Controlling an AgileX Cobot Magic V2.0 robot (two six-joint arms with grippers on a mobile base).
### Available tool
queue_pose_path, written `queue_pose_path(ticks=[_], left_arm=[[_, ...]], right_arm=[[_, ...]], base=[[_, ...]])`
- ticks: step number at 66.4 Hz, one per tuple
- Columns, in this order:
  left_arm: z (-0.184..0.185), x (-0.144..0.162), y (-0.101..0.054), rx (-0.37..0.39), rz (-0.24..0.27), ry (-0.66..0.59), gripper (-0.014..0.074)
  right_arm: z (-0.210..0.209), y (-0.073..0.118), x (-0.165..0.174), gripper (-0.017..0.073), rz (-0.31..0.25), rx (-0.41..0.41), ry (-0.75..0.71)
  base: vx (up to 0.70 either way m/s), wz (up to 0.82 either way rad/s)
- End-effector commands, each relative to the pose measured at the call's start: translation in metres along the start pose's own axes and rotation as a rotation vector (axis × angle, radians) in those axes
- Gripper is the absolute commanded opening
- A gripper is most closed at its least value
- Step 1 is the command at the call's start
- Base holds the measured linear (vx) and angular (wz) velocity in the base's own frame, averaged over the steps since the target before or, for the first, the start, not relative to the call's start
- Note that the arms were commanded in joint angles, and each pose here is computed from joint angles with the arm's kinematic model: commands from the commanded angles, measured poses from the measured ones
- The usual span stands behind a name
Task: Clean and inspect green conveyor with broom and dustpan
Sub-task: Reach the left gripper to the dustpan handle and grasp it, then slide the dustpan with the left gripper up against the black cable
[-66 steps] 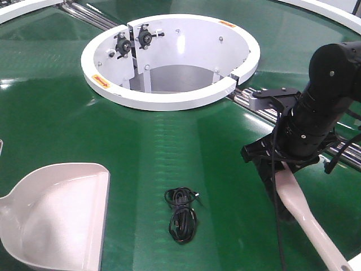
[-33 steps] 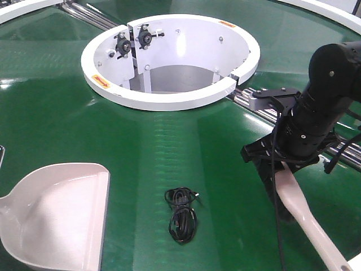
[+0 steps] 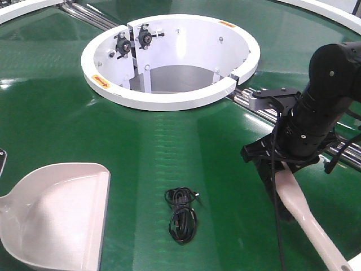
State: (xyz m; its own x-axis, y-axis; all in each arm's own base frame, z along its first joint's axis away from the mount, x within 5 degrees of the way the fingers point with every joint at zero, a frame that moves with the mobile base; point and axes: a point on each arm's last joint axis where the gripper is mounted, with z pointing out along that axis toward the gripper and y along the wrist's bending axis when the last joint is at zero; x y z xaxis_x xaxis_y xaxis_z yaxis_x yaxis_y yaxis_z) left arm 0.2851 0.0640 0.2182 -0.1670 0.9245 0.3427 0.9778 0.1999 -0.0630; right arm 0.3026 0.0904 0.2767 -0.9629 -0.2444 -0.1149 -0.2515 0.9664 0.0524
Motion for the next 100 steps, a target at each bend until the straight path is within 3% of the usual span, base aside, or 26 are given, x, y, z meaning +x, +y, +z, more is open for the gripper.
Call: queue_pose_path(ticks=[1,4,28,53,79,100], left_arm=[[-0.014,0.008,-0.004,-0.019,-0.009,0.021,0.0041],[-0.014,0.008,-0.004,-0.018,-0.008,0.019,-0.0025],[-0.029,0.007,-0.012,-0.060,-0.035,-0.037,-0.0024],[-0.043,-0.020,-0.016,-0.099,0.038,-0.076,-0.0024],[-0.057,-0.055,0.000,-0.130,0.099,-0.138,-0.0024],[-0.062,-0.080,0.010,-0.126,0.118,-0.187,-0.0024]], right_arm=[[-0.022,0.001,0.007,-0.0006,-0.013,-0.001,-0.020],[-0.022,0.001,0.007,-0.0006,-0.013,-0.001,-0.020],[-0.022,0.001,0.007,-0.0006,-0.013,-0.001,-0.020],[-0.022,0.001,0.007,-0.0006,-0.013,-0.001,-0.020],[-0.022,0.001,0.007,-0.0006,-0.013,-0.001,-0.020],[-0.022,0.001,0.007,-0.0006,-0.013,-0.001,-0.020]], base=[[0.00,0.00],[0.00,0.00],[0.00,0.00],[0.00,0.00],[0.00,0.00],[0.00,0.00]])
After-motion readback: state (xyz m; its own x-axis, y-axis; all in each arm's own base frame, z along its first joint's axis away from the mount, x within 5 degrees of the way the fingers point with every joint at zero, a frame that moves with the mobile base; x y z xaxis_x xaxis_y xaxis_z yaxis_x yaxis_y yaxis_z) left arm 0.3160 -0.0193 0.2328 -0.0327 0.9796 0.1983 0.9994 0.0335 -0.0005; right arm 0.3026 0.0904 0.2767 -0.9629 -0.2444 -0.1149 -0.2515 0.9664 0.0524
